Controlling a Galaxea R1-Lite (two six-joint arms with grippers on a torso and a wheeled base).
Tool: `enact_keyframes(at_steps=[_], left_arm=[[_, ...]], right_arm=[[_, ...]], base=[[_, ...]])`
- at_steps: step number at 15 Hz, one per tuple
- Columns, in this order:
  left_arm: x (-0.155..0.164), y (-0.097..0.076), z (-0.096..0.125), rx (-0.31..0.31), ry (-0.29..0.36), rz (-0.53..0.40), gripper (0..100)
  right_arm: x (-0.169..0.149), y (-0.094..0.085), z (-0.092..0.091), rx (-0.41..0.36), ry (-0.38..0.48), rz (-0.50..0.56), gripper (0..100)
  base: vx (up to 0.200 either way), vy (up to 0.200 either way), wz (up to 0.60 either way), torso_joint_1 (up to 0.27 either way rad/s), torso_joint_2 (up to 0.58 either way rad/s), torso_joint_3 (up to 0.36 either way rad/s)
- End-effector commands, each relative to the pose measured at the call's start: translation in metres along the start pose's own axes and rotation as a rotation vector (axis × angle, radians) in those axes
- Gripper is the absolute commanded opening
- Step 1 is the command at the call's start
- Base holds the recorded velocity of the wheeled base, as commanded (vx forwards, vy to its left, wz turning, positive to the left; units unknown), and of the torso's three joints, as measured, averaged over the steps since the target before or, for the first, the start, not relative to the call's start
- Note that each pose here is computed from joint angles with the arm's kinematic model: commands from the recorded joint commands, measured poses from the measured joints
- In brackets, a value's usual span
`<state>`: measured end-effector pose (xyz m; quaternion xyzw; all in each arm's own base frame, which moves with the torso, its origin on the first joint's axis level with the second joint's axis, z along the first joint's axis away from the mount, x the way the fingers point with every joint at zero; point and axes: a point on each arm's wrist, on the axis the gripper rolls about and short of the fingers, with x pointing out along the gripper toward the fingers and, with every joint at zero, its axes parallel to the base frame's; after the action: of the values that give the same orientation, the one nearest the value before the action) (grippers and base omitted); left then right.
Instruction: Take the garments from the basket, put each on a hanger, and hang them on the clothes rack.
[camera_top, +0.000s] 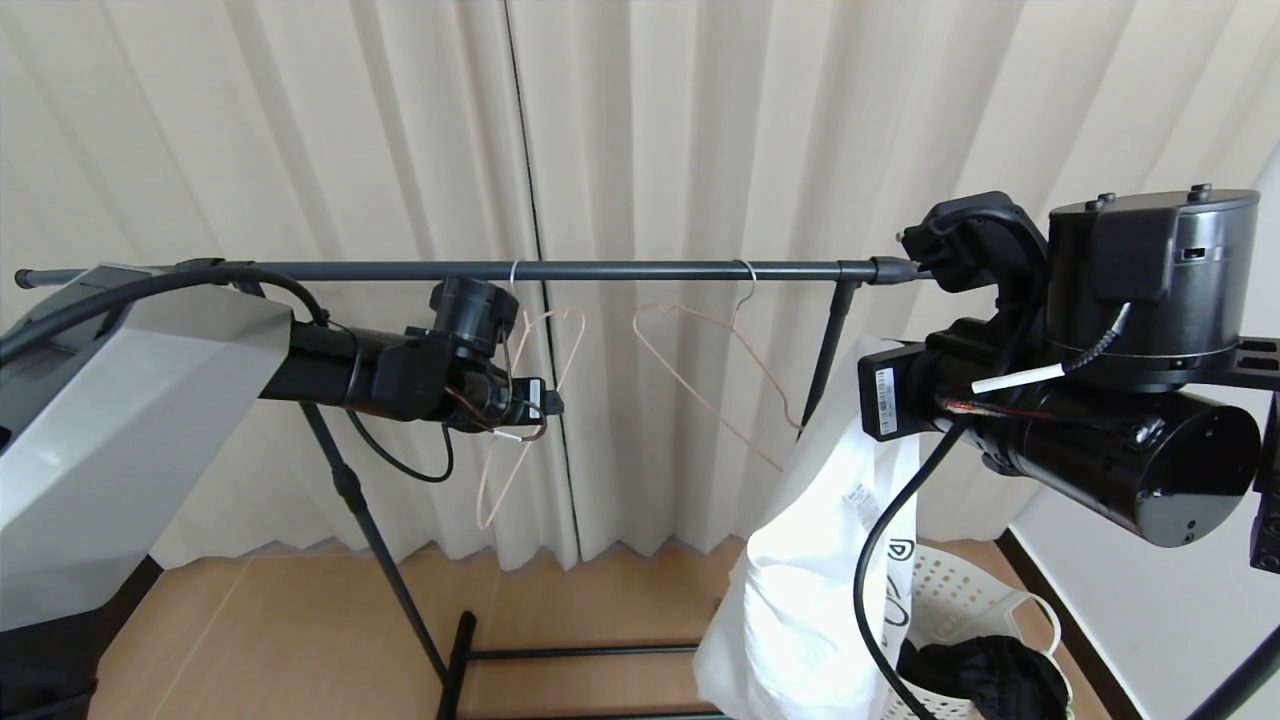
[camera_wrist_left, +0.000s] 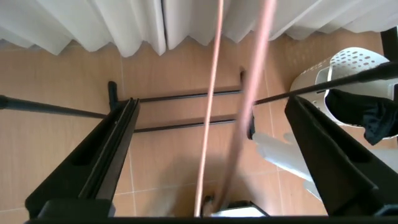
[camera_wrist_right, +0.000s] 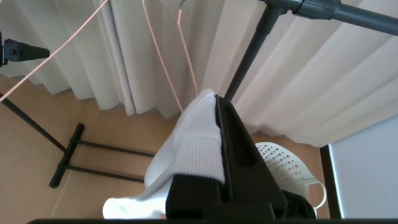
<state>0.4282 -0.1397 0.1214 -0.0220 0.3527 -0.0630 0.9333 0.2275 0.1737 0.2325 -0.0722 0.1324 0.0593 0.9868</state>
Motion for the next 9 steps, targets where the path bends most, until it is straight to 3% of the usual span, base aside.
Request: enact_keyframes(at_steps=[1, 6, 9], left_arm=[[0.009, -0.001, -0.005, 0.002, 0.019, 0.004, 0], [0.003, -0.001, 0.002, -0.002, -0.013, 0.019, 0], [-0.016, -0.003, 0.012, -0.004, -0.053, 0.024, 0]], right_arm=[[0.001, 0.001, -0.001, -0.002, 0.003, 0.002, 0], [0.001, 0.001, -0.003, -0.006, 0.009, 0.009, 0], [0.001, 0.001, -0.003, -0.006, 0.009, 0.009, 0]], base=[[0.0, 0.0, 0.0, 0.0, 0.0, 0.0], [0.0, 0.0, 0.0, 0.0, 0.0, 0.0], [0.0, 0.0, 0.0, 0.0, 0.0, 0.0]])
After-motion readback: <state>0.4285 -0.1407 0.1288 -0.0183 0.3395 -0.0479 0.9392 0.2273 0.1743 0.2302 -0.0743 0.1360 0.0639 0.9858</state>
